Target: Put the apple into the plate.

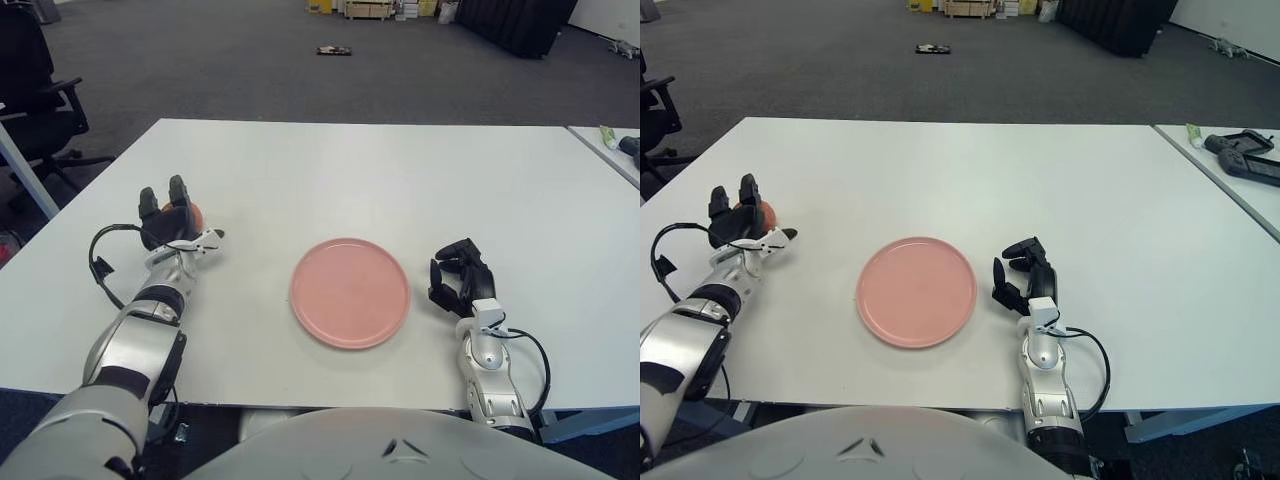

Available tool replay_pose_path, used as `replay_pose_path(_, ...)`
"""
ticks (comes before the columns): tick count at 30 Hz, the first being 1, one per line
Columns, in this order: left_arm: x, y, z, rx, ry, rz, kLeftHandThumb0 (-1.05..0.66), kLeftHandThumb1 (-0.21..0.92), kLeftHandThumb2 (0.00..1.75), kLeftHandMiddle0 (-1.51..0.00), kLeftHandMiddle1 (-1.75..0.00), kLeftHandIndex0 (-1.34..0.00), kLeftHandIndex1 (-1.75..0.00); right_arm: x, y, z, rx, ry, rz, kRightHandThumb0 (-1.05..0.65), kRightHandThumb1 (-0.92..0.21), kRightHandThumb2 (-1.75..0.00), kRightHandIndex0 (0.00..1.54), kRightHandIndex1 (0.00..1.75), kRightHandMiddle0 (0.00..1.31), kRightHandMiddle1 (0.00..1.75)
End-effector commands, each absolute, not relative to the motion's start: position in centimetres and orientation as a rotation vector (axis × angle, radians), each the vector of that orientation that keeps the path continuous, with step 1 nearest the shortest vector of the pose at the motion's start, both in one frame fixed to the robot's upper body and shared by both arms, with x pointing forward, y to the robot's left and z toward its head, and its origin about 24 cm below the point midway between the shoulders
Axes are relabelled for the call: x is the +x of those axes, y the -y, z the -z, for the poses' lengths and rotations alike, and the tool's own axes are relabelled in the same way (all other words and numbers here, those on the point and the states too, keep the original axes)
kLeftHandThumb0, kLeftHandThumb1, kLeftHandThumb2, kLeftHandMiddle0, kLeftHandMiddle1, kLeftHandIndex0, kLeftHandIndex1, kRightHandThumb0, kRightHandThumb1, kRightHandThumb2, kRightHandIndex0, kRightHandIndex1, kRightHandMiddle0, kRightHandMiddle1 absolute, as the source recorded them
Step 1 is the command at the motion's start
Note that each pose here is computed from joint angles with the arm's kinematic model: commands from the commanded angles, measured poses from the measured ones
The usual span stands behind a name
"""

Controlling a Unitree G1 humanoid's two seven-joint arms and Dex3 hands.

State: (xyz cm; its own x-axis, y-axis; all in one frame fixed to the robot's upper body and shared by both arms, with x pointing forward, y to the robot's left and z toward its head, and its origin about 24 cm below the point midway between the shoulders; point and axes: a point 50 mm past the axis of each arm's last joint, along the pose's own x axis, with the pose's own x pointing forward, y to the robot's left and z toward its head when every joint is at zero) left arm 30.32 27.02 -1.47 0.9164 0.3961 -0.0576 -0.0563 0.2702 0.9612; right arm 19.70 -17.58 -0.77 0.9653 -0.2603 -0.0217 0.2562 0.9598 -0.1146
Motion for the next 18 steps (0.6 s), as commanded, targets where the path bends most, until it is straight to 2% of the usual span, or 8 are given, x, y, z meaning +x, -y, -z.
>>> replay_pose_path(1,29.37,-27.05,2.97,1.234,-0.418,-0.242,-1.05,0.92,0.29,0.0,0.0,0.0,0.0,19.75,17.65,0.71,-0.097,-0.026,0.268,-0.4,-0.61,-0.95,0.66,1.75,0.39,1.75)
replay_pose_path(5,29.25,-27.19,3.21,1.195,-0.455,-0.218,-1.04,0.92,0.37,0.0,0.0,-0.02,-0.05,19.7,17.69,0.7,-0.097,-0.025,0.269,-0.4,-0.62,-0.94,0.65,1.75,0.38,1.75)
replay_pose_path(8,29.16,-27.33,3.32,1.176,-0.472,-0.194,-1.01,0.92,0.4,-0.04,-0.03,0.0,-0.33,19.66,17.71,0.59,-0.099,-0.022,0.274,-0.4,-0.62,-0.94,0.65,1.75,0.38,1.75)
replay_pose_path(9,29.15,-27.36,3.33,1.173,-0.474,-0.19,-1.0,0.92,0.41,-0.05,-0.15,0.0,-0.49,19.65,17.71,0.57,-0.099,-0.021,0.275,-0.4,-0.62,-0.94,0.65,1.75,0.38,1.75)
replay_pose_path(12,29.09,-27.5,3.29,1.171,-0.466,-0.18,-0.96,0.91,0.41,-0.02,-0.53,0.0,-0.81,19.64,17.71,0.54,-0.096,-0.023,0.278,-0.4,-0.62,-0.94,0.65,1.75,0.38,1.75)
replay_pose_path(14,29.05,-27.56,3.27,1.172,-0.458,-0.174,-0.88,0.82,0.53,-0.08,-0.86,0.0,-1.15,19.63,17.71,0.52,-0.093,-0.026,0.278,-0.4,-0.62,-0.94,0.65,1.75,0.38,1.75)
replay_pose_path(16,29.02,-27.59,3.26,1.171,-0.454,-0.172,-0.85,0.75,0.64,-0.11,-1.0,0.0,-1.32,19.63,17.72,0.51,-0.091,-0.027,0.279,-0.4,-0.61,-0.95,0.65,1.75,0.39,1.75)
replay_pose_path(18,28.97,-27.63,3.27,1.166,-0.448,-0.171,-0.78,0.66,0.75,-0.19,-1.1,-0.08,-1.43,19.62,17.72,0.49,-0.088,-0.028,0.283,-0.4,-0.61,-0.95,0.65,1.75,0.39,1.75)
